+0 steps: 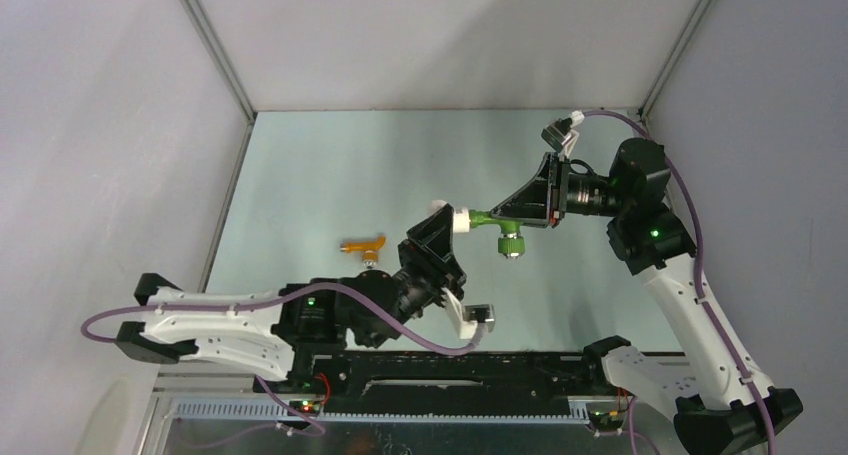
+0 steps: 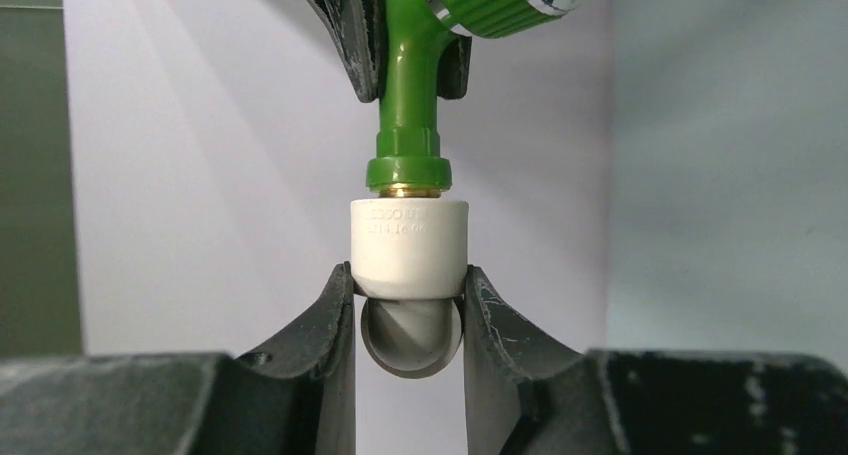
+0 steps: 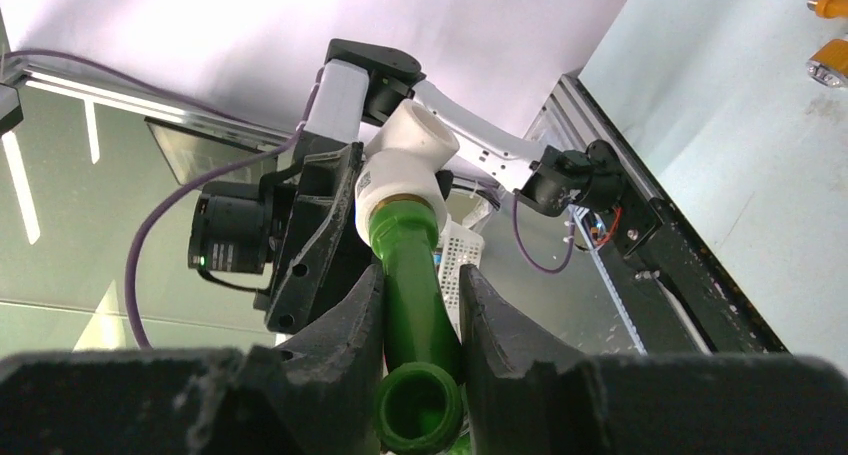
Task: Install the water faucets
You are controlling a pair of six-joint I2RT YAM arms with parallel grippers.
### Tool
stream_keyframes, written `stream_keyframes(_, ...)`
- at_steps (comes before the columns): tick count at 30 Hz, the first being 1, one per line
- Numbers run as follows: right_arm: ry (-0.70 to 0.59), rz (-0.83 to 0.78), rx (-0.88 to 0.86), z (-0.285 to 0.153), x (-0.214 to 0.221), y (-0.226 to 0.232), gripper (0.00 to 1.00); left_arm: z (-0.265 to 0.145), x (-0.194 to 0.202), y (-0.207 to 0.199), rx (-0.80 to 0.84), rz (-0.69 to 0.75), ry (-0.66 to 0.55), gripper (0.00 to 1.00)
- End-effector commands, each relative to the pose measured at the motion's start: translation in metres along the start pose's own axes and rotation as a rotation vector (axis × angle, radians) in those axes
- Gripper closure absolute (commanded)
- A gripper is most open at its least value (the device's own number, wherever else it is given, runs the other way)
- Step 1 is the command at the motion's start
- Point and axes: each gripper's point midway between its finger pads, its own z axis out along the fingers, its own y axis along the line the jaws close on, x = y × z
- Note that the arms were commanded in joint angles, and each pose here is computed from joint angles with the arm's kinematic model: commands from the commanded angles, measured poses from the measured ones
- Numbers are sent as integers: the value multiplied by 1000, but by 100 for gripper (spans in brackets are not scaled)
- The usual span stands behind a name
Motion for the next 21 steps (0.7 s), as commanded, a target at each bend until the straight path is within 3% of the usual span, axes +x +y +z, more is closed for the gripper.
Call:
stream_keyframes(1,-7,23,25,3,-2,-4,100,-10,20,39,-69,240,231,100)
stream_keyframes(7,-3,28,14,6,-6,-4,100,-11,21,36,-59,341,303,100)
stream_keyframes(14,-3,27,10,7,-9,-5,100,-18,23,42,-76,323,307,100)
stream_keyframes(15,-4,25,13,8,-9,-7,100,-18,23,41,-77,317,306,94)
stream_keyframes(17,-5,22,15,8,-10,-8,100,-21,25,44,-101,266,301,62)
stream_keyframes(18,-8,19,17,8,-11,-9,100,-22,26,43,-108,246,298,38)
stream_keyframes(19,-8,19,19,8,-12,-10,100,-23,28,43,-113,221,295,8)
stream_keyframes(21,-12,18,26,8,-14,-13,100,-26,31,40,-117,179,292,1)
